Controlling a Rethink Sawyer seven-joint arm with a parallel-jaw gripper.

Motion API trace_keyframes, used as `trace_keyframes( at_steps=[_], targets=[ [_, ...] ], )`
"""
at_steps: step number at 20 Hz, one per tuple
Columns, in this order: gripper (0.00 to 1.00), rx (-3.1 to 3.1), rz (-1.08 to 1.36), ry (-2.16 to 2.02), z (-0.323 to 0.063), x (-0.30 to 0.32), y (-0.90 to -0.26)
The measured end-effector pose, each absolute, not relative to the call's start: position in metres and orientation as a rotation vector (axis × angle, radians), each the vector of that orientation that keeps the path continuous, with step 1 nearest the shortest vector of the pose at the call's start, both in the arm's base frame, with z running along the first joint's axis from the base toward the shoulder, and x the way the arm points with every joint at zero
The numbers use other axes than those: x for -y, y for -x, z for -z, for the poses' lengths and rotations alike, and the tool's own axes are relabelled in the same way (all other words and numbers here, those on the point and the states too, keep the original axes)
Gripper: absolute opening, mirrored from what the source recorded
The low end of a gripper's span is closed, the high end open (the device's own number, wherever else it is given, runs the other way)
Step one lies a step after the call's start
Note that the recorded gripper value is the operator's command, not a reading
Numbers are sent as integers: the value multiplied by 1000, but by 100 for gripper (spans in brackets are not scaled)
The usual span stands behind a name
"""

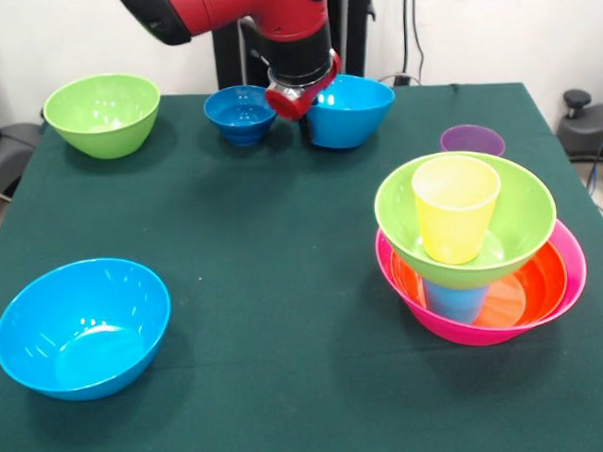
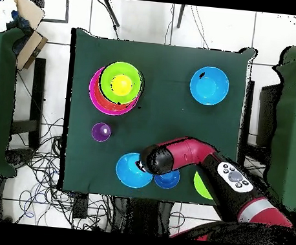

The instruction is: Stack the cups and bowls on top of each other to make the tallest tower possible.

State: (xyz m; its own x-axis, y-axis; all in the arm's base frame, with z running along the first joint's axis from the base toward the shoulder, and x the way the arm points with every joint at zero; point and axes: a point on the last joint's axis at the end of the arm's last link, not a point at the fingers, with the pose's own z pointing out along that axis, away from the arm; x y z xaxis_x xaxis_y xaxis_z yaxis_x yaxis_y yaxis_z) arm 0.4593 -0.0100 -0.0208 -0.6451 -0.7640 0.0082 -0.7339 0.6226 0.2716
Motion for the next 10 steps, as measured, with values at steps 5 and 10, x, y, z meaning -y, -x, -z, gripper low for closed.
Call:
trace_keyframes(
  at_steps=[5,10],
  targets=[
    [0,2763,374,-1204,6,12,-475],
    [0,2823,401,-1137,-14,11,-497]
  ],
)
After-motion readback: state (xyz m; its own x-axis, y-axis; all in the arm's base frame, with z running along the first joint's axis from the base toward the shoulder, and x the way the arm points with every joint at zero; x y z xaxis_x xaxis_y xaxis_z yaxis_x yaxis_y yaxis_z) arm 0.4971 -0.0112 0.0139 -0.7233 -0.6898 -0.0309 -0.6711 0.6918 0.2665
